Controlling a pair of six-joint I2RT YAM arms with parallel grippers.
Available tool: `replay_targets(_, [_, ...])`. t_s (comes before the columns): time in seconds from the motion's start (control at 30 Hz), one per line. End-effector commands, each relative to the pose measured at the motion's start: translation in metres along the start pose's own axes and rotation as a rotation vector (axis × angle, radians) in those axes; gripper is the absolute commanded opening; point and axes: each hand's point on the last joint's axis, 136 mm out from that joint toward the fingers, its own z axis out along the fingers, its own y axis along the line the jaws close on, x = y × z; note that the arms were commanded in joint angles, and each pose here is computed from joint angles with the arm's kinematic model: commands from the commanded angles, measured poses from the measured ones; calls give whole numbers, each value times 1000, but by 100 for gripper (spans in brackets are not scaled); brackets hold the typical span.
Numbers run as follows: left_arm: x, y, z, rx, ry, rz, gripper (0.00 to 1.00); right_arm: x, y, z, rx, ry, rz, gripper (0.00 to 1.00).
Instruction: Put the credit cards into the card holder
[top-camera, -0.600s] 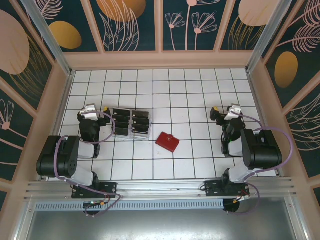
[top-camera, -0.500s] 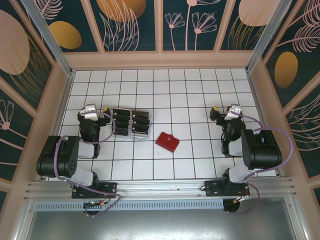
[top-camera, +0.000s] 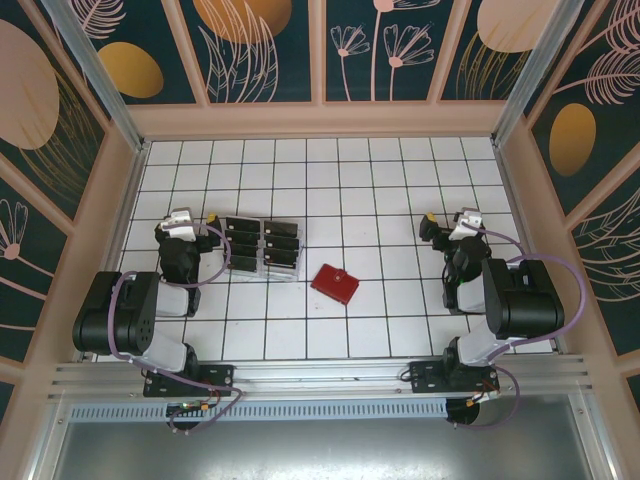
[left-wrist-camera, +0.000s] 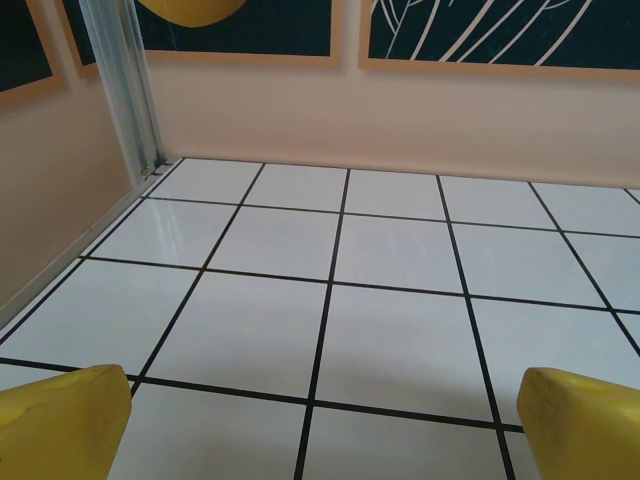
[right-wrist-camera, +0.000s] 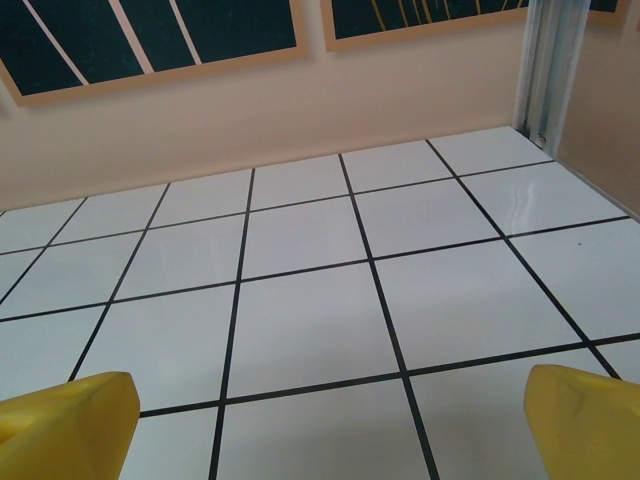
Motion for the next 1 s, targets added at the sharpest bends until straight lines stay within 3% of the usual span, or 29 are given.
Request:
replay_targets(0.0, [-10,0,4,1,-31,-14,99,-8,1,3,-14,-21,-6,99])
replay_targets(0.4, [-12,1,2,1,-40,-14,99,-9,-1,1,-17,-29,9,99])
replay_targets(0.63, [-32,16,4,-100,-23,-47,99,-57,-14,-24,89,-133,55,99])
replay_targets(0.8, [-58,33,-7,-197,-66,-114,99,-89,-9,-20,72,-104,196,99])
replay_targets(0.93, [-84,33,-3,-220,-4,-205,99,-104,2,-21,12,-44,518,99])
replay_targets(0.97, [-91,30,-2,-206,15,-228,99,-112,12,-25,-61,-52,521,99])
